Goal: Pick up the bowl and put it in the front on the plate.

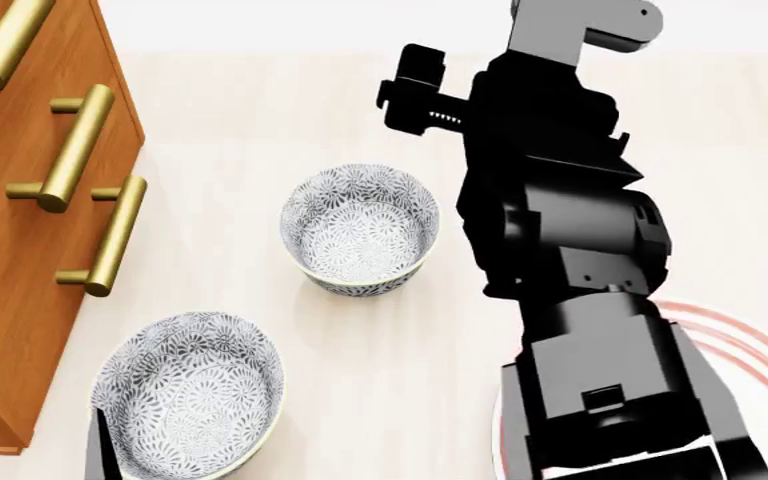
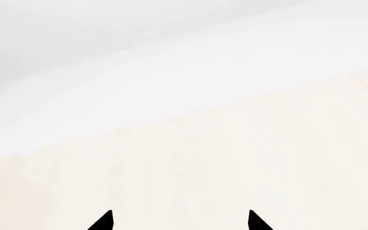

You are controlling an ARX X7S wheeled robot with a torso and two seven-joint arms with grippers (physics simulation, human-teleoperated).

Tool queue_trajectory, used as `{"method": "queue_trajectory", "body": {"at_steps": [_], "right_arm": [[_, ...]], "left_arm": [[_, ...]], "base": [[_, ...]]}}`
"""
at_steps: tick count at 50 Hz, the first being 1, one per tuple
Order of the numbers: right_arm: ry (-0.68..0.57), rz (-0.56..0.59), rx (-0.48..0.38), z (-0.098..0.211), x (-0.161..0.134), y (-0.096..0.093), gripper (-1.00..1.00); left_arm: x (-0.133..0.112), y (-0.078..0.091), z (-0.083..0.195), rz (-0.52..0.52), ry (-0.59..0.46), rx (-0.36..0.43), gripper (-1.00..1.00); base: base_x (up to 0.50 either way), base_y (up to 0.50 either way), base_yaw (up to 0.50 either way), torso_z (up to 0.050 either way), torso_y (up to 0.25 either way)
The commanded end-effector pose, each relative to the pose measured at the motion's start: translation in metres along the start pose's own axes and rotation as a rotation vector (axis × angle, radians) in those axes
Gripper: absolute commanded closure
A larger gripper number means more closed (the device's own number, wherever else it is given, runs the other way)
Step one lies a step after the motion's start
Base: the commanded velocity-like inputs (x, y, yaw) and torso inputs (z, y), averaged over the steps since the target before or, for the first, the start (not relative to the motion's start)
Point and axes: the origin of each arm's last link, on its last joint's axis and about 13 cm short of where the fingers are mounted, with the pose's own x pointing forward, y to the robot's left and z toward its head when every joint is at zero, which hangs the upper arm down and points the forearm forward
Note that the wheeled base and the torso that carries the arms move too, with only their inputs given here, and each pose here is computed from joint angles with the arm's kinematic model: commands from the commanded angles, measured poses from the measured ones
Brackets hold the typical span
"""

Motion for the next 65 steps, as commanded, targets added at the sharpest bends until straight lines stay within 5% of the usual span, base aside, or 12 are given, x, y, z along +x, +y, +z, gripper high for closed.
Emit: {"method": "queue_trajectory", "body": {"at_steps": [1,11,32,65], "right_arm": [[0.018,-0.047,-0.004,-0.005,0.002,-0.008,-1.0],[0.055,-0.017,0.032,-0.012,0.001,-0.005,-1.0],[0.145,0.042,0.247,-0.016,-0.01,0.003,-1.0],[0.19,0.037,0.228,-0.043,-0.01,0.0,-1.0]], "left_arm": [[0.001,0.0,-0.002,0.003,0.008,0.008,-1.0],[0.001,0.0,-0.002,0.002,0.015,0.013,-1.0],[0.0,-0.001,-0.004,-0.011,0.03,0.016,-1.0],[0.0,-0.002,-0.005,-0.021,0.043,0.015,-1.0]], "base": [[0.0,0.0,0.0,0.0,0.0],[0.0,0.0,0.0,0.0,0.0],[0.0,0.0,0.0,0.0,0.0],[0.0,0.0,0.0,0.0,0.0]]}}
